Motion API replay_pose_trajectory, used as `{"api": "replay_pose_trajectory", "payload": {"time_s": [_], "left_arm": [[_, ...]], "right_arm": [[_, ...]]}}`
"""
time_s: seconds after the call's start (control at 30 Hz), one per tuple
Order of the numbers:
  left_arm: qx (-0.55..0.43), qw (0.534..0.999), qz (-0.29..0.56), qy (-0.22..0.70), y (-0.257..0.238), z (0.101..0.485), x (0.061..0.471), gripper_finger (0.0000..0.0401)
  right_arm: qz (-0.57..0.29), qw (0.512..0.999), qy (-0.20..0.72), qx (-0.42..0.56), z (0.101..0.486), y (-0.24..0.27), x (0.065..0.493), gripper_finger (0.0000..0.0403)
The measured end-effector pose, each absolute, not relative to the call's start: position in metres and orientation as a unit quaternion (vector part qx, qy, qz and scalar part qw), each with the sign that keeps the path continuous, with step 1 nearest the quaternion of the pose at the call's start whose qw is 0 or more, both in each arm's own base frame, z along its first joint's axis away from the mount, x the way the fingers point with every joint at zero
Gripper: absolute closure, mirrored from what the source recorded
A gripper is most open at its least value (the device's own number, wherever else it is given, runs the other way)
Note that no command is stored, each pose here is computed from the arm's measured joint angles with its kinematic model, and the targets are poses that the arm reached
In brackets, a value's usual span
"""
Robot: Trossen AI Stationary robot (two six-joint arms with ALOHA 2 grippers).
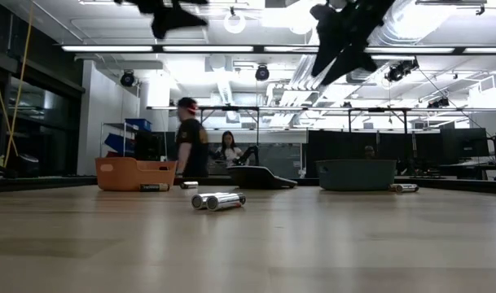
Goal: Sort batteries
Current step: Put the silver battery into the orange bin
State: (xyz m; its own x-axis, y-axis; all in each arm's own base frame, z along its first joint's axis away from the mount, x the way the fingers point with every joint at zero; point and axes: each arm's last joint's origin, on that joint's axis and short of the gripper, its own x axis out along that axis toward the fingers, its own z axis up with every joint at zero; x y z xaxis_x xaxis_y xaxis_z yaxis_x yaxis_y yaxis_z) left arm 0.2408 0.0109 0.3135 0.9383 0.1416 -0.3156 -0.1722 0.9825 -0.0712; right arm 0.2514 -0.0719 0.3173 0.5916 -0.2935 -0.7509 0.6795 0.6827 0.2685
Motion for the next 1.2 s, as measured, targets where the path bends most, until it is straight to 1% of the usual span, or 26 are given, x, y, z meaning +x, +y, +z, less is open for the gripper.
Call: {"api": "replay_pose_trajectory", "payload": {"time_s": [0.2,0.3,0.47,0.63,0.83,0.97,1.2], "left_arm": [[-0.072,0.950,0.055,0.298,-0.008,0.267,0.270,0.0189],[-0.104,0.932,0.054,0.343,-0.022,0.248,0.289,0.0197],[-0.173,0.892,0.082,0.410,-0.050,0.216,0.318,0.0214],[-0.232,0.848,0.122,0.460,-0.073,0.190,0.339,0.0231],[-0.293,0.799,0.181,0.493,-0.091,0.171,0.345,0.0240],[-0.289,0.794,0.211,0.491,-0.097,0.161,0.348,0.0240],[-0.271,0.787,0.231,0.504,-0.097,0.150,0.348,0.0241]], "right_arm": [[-0.319,0.840,0.317,0.303,0.339,-0.029,0.219,0.0242],[-0.337,0.835,0.301,0.315,0.345,-0.009,0.203,0.0242],[-0.352,0.832,0.297,0.308,0.347,0.014,0.183,0.0242],[-0.342,0.835,0.330,0.279,0.343,0.028,0.174,0.0242],[-0.320,0.840,0.365,0.244,0.340,0.038,0.168,0.0242],[-0.311,0.845,0.368,0.232,0.340,0.041,0.167,0.0242],[-0.317,0.843,0.362,0.239,0.340,0.040,0.167,0.0242]]}}
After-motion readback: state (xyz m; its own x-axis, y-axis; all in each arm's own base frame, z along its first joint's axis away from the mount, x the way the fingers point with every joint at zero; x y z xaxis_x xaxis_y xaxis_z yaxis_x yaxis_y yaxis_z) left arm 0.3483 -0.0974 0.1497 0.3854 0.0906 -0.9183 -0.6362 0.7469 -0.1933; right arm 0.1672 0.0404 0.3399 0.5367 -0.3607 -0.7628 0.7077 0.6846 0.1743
